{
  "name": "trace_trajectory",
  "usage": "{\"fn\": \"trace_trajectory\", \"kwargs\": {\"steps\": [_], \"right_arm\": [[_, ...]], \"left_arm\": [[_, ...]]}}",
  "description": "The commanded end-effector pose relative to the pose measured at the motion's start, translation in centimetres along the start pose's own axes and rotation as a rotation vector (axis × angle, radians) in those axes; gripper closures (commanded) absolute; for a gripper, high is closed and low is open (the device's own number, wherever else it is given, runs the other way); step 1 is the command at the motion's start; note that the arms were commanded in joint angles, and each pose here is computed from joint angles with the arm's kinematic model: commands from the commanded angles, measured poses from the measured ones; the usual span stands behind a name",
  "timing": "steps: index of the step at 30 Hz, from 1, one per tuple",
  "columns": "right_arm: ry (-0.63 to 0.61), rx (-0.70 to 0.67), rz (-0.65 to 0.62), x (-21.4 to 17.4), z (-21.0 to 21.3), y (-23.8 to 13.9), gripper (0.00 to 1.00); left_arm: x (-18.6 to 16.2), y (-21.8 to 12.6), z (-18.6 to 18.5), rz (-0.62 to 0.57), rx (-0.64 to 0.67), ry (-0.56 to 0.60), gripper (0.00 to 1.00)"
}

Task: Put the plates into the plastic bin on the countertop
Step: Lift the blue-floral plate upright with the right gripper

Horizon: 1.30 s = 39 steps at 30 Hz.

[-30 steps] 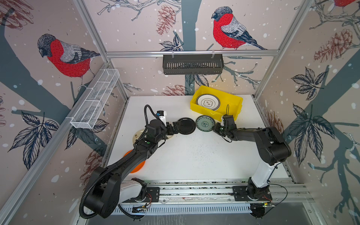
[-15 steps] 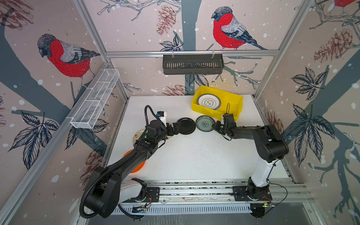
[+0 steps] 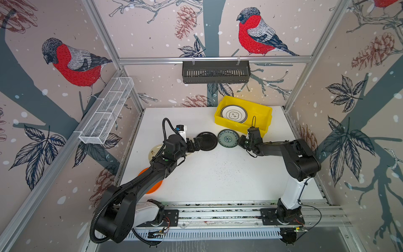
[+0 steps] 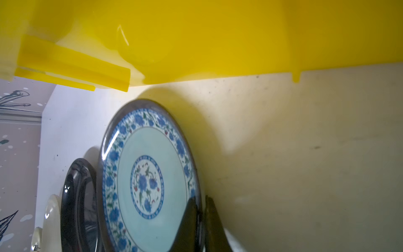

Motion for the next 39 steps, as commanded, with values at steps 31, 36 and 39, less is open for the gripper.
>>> {"fn": "trace_trajectory", "kwargs": {"steps": [31, 36, 39], "right_arm": [[0.055, -0.022, -0.224, -0.1, -0.2, -12.6, 1.0], [0.007, -0.003, -0.324, 1.6, 1.9, -15.8, 1.0], [0.002, 0.007, -0.366, 2.9, 2.7, -16.7, 1.0]], "left_arm": [[1.2, 1.3, -0.8, -0.021, -0.061, 0.064, 0.02], [1.3, 1.3, -0.8, -0.022, -0.055, 0.057, 0.02], [1.5, 1.3, -0.8, -0.023, -0.057, 0.052, 0.02]]}}
Point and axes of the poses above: each gripper's point midway between its finger pads, its own y axis out along the fingers, its own z axis along the line the jaws close on, x = y × z, the point moved 3 cm from there along -y, back along the fingers, and after that the axes turned 15 degrees about y, right-handed, at the moved point
